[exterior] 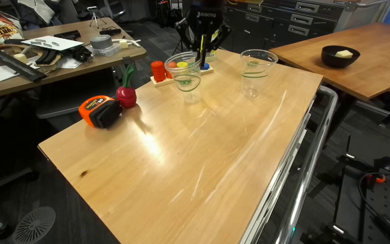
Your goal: Stack the plastic cups together from left to right
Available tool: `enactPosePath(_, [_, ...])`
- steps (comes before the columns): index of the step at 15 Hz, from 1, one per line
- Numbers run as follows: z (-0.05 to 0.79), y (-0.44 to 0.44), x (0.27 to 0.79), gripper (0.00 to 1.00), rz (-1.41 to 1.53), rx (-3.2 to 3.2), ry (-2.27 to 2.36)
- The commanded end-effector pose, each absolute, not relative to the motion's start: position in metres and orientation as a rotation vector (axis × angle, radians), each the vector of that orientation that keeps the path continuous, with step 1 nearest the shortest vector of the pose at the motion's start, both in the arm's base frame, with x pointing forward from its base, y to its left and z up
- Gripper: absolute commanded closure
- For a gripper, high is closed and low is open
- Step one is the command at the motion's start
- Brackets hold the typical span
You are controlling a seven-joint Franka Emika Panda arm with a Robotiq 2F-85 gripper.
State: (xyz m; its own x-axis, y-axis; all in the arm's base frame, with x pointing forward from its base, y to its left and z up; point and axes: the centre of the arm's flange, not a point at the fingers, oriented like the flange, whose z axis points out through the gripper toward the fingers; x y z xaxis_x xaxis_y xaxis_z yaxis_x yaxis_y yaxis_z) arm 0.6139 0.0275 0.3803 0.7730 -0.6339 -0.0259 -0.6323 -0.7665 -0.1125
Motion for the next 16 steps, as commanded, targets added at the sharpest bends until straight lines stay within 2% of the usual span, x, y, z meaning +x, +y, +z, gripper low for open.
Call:
enactPosePath(1, [0.417, 0.027, 0.602, 0.98, -0.009, -2.832, 1.031])
enactPosePath(4, [0.458, 0.020, 0.579, 0.98, -0.068, -2.792, 1.050])
enactPosePath(9, [0.532, 0.008, 0.506, 0.98, -0.263, -2.680, 1.098])
enactPosePath(16, [0.555, -0.015, 0.401, 0.98, -0.395, -2.577, 1.311])
